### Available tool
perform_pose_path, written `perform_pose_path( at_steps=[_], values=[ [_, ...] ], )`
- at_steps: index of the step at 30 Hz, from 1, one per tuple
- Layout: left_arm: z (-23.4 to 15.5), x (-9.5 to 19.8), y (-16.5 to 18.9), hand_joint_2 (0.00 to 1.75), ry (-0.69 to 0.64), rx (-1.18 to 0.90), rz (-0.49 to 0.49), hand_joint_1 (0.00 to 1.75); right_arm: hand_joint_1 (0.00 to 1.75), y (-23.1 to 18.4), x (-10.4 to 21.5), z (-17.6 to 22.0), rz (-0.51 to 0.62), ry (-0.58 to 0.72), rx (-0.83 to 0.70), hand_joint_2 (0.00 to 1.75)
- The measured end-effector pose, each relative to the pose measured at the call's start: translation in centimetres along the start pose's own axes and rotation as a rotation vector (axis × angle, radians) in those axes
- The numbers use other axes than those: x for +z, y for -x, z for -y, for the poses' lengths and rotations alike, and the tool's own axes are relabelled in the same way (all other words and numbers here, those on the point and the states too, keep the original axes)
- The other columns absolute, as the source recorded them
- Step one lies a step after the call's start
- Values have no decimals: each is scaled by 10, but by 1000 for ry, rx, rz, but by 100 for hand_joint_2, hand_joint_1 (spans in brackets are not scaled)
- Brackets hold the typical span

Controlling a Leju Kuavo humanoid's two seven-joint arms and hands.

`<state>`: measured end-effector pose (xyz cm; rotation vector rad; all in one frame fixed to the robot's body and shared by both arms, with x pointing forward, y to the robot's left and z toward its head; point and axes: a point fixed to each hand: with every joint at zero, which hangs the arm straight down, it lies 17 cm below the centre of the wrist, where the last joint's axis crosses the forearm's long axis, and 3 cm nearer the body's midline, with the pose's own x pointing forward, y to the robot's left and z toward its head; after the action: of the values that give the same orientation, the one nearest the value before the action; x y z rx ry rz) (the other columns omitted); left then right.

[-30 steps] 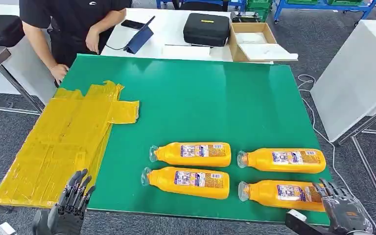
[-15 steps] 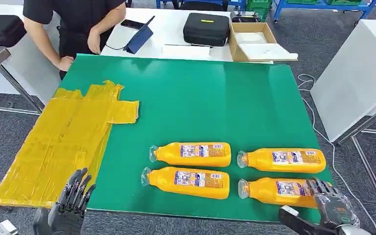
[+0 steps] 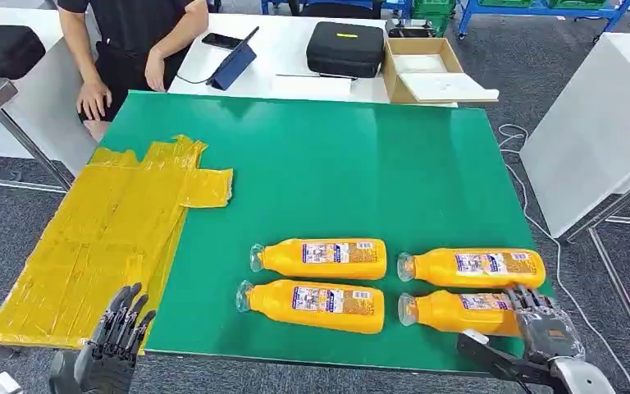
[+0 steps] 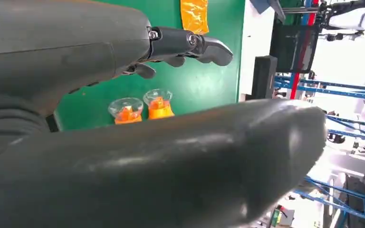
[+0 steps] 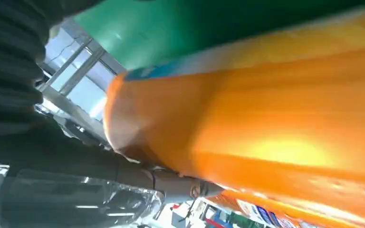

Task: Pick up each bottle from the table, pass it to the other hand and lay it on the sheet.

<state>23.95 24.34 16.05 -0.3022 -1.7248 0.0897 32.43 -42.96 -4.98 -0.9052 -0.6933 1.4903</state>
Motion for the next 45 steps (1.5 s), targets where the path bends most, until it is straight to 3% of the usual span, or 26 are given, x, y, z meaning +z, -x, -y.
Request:
perform_pose_path(
  at_steps=[16,17,18,45],
  values=[
    [-7,-1,2,0,-18,-7,0,0,0,-15,-22,5,12,-11,-20,175],
    [-8,-1,2,0,-21,-6,2,0,159,-15,-24,5,12,-13,-17,175],
    [-8,-1,2,0,-22,-6,3,0,175,-15,-26,5,13,-14,-17,175],
    [-12,11,2,0,5,4,-9,0,175,3,-25,-22,56,-109,-58,175]
  ],
)
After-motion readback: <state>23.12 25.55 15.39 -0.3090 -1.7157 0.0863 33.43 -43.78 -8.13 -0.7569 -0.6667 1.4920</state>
